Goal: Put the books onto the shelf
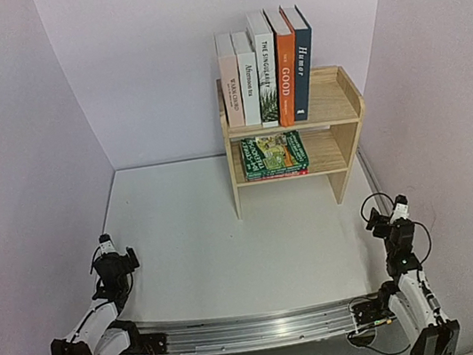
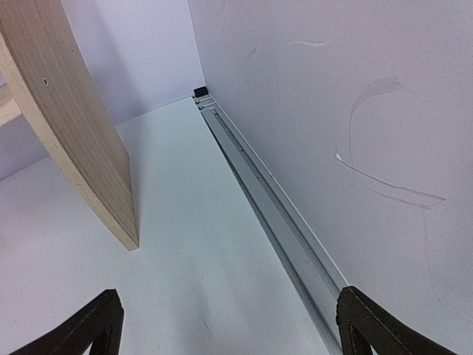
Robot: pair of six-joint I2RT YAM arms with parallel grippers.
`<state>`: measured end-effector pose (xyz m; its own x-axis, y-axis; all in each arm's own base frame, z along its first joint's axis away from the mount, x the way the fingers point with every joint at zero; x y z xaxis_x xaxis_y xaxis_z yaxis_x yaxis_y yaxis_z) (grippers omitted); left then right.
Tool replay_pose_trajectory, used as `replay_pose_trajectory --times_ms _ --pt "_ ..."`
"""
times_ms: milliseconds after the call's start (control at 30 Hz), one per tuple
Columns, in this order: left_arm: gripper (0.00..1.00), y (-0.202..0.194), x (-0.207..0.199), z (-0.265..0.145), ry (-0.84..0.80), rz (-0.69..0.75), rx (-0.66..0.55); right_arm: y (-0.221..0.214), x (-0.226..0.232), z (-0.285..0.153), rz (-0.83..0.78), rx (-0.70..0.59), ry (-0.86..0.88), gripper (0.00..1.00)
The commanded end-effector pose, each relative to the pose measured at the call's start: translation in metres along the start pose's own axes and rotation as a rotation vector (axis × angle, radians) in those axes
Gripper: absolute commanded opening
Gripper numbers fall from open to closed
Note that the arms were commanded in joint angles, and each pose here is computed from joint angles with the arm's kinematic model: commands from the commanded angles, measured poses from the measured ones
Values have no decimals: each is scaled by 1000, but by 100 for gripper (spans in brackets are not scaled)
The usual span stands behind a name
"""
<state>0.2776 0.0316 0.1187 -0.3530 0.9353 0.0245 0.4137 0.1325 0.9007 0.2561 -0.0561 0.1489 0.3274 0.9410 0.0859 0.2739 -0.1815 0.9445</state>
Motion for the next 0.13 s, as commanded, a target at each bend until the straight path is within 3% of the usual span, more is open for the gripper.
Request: replay_pose_trajectory --times_ms 0,100 --pt "100 21 -1 -3 -9 -59 -81 13 5 1 -8 -62 27 98" --pt "100 22 -3 -2 -17 -69 -86 11 7 2 -9 -51 40 98"
Point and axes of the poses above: each gripper's point midway between its finger pads, its own z axis out along the fingers, its own x axis along the line the jaws close on, y = z × x, the point moved 2 cm from there along -z, back along the fingers, and after that the axes turned 4 degrees about -z, right-handed, at the moved point
